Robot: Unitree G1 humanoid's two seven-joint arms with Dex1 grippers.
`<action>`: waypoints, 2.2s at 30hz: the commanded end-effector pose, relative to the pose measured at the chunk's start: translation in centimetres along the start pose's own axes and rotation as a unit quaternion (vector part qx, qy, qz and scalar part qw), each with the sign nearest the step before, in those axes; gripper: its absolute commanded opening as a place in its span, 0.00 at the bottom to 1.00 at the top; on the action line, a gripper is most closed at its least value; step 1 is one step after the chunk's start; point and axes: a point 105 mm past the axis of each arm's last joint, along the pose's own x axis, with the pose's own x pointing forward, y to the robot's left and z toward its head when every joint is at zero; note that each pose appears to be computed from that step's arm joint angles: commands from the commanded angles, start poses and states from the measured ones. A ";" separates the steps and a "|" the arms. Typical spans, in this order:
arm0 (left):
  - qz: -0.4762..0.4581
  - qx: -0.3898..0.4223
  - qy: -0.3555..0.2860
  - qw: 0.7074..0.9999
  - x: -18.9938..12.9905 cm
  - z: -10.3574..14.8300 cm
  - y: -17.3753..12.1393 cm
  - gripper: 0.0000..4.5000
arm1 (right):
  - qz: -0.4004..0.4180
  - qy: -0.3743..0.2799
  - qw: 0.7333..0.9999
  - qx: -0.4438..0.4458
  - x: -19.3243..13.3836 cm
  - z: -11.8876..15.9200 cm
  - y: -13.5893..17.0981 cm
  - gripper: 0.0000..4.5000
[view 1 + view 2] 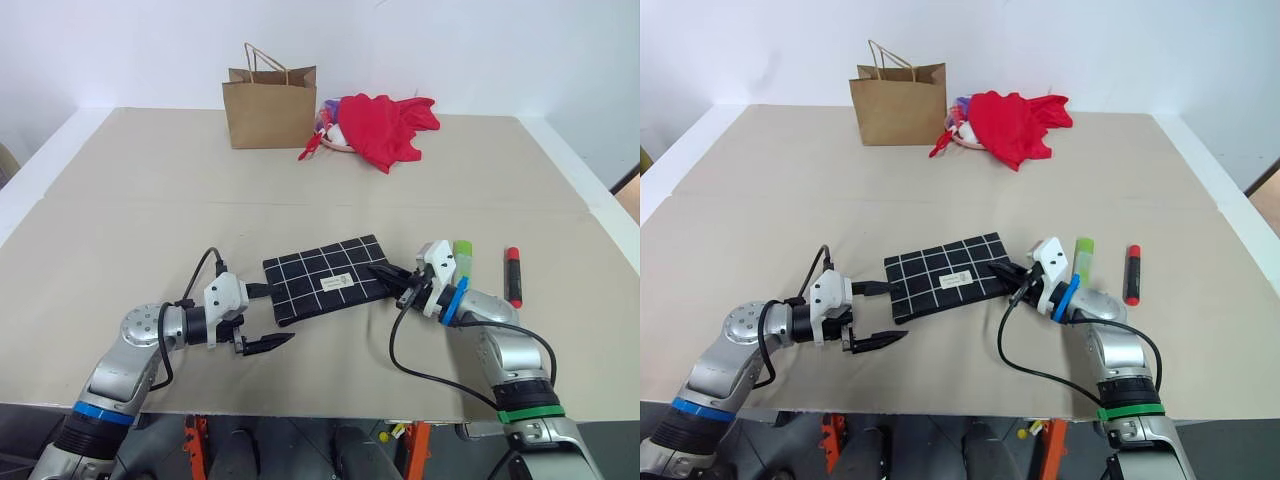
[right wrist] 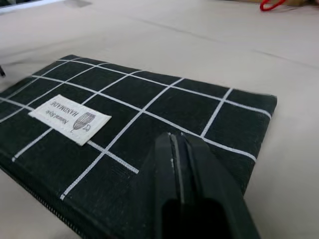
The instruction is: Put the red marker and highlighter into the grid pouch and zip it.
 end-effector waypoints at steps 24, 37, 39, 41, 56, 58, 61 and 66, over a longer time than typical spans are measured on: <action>-0.058 0.232 0.034 0.970 2.7 -1.1 2.3 1.00 | -0.019 -0.020 0.999 -0.045 2.1 0.7 0.0 0.00; -0.091 0.244 0.054 0.964 2.9 -1.9 3.0 0.07 | -0.018 -0.024 0.998 -0.050 1.9 1.0 0.2 0.00; -0.095 0.240 0.049 0.965 3.0 -1.8 3.0 0.01 | -0.018 -0.028 0.998 -0.054 1.9 1.2 0.2 0.00; -0.091 0.224 0.035 0.970 3.2 -1.2 3.1 0.01 | -0.018 -0.042 0.997 -0.057 1.9 1.9 0.2 0.00; -0.086 0.059 -0.059 0.993 2.6 3.6 3.5 0.00 | 0.009 -0.080 0.996 -0.028 -6.0 5.6 1.6 0.99; -0.088 0.056 -0.059 0.993 2.5 3.6 3.2 0.00 | 0.002 -0.076 0.997 -0.025 -6.7 5.2 1.7 0.99; -0.092 0.055 -0.058 0.993 2.4 3.6 2.9 0.00 | 0.003 -0.073 0.997 -0.033 -7.0 4.8 2.0 0.99; -0.093 0.053 -0.057 0.993 2.4 3.6 2.5 0.00 | 0.005 -0.100 0.994 -0.043 -6.2 5.1 2.4 0.99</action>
